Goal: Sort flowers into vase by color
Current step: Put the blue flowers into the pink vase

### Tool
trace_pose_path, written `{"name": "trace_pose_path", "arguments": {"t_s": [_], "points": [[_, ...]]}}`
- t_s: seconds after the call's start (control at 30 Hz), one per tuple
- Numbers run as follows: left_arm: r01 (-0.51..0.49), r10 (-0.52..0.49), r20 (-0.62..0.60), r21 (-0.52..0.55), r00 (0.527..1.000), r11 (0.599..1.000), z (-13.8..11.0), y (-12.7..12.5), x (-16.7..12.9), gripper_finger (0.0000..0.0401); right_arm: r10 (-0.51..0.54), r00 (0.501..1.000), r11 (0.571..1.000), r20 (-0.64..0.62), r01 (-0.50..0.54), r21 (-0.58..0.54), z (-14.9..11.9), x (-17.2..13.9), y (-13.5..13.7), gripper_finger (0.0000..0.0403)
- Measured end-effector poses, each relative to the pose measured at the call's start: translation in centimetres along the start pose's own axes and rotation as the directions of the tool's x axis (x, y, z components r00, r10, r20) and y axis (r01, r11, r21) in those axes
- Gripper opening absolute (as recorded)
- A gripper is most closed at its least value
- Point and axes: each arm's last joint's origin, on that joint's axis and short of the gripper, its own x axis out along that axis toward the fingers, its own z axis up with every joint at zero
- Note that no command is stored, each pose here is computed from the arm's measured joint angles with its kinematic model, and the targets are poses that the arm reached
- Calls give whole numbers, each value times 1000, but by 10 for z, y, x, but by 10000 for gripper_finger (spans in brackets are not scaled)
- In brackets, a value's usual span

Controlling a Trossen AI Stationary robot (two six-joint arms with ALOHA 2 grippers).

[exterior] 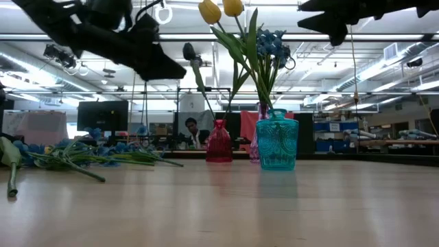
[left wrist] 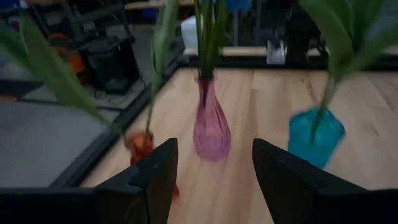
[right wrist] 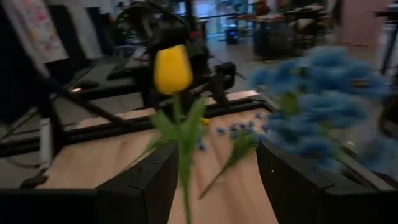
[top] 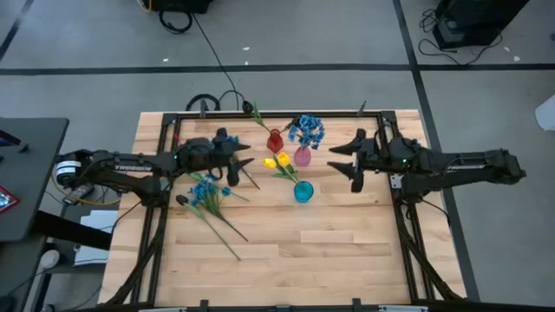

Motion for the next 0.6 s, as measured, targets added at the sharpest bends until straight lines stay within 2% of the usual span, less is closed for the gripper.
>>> {"name": "trace_pose_path", "arguments": {"t_s": [0.17, 0.33, 0.5, 0.6], "points": [[-14, 13, -88, -10, 996, 1000, -8, -25, -13, 214, 92, 995, 994, -26, -94, -51, -9, 18, 19, 216], [-58, 60, -97, 22, 994, 998, -8, -47, -25, 214, 162, 986, 984, -48, -165, -65, -20, 34, 38, 211], [-42, 43, -51, 29, 998, 999, -2, -64, -39, 214, 133, 987, 988, -88, -139, -67, -33, 48, 58, 210], [-15, 13, -61, -25, 998, 1000, -2, -68, -46, 214, 119, 986, 990, -116, -127, -63, -38, 55, 72, 210]]}}
